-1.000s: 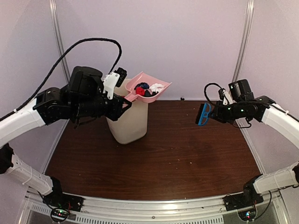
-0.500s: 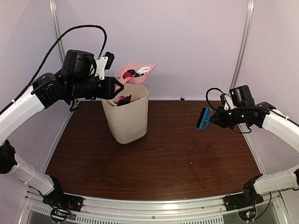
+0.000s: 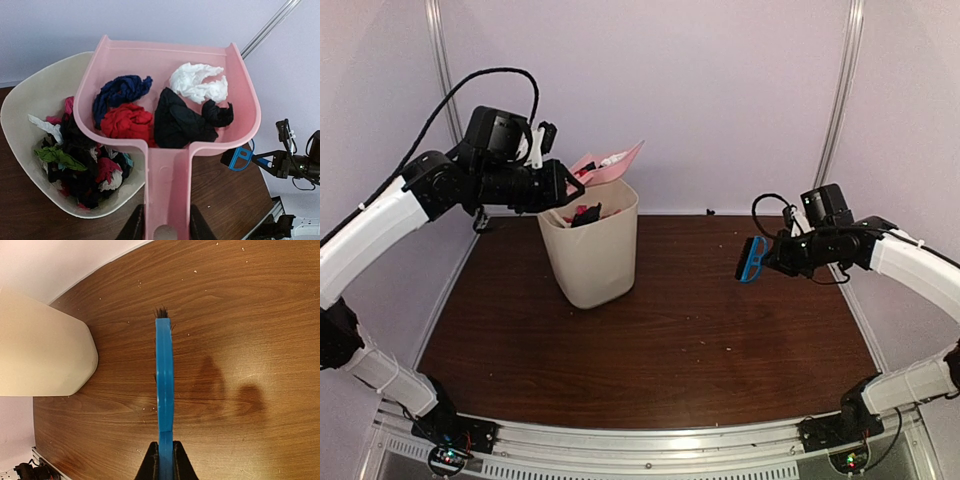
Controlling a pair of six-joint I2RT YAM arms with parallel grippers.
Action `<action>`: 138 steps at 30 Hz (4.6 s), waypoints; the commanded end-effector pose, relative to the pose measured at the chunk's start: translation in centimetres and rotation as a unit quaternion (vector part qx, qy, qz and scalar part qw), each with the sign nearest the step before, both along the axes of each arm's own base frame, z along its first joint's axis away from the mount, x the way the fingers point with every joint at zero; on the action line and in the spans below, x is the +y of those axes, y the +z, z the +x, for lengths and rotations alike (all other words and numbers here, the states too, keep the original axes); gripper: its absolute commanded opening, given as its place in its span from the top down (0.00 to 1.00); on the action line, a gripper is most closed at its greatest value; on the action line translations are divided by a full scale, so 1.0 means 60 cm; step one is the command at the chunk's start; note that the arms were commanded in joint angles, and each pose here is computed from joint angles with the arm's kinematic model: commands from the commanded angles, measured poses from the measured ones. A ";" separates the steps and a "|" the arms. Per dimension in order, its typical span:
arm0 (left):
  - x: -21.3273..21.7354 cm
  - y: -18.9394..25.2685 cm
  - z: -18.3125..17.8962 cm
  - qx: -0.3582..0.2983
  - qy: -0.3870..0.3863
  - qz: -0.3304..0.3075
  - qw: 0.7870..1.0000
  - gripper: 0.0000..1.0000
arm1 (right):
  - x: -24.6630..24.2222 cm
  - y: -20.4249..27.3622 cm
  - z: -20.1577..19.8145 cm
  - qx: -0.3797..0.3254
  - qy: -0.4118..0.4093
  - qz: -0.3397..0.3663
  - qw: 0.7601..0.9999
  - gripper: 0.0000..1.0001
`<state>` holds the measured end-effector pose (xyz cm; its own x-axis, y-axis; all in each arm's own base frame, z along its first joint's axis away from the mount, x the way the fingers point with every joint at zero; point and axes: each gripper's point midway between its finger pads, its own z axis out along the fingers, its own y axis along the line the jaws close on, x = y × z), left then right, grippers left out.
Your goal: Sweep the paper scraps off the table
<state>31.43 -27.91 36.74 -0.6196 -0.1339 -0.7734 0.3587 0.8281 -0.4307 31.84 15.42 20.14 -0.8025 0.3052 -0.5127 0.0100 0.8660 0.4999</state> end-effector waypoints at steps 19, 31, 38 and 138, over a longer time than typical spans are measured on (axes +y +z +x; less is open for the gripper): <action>0.019 0.008 0.020 0.280 0.061 -0.296 0.911 1.00 | -0.008 -0.002 -0.008 0.007 -0.015 0.011 1.000 1.00; 0.009 0.067 -0.004 0.338 0.035 -0.423 0.840 1.00 | -0.007 -0.009 -0.014 0.012 -0.016 0.020 1.000 1.00; 0.015 0.108 -0.014 0.339 0.029 -0.476 0.811 1.00 | -0.006 -0.007 -0.016 0.012 -0.015 0.022 1.000 1.00; 0.311 -0.579 -0.264 0.393 0.252 0.144 0.873 1.00 | 0.088 -0.229 -0.100 0.245 0.155 0.141 0.947 1.00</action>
<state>18.86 -8.93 4.07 -0.8433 -0.4219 -0.3330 -0.3825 0.9063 -0.1796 26.77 20.72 7.22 -0.9922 0.1236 -0.0188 0.0741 0.7023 0.7080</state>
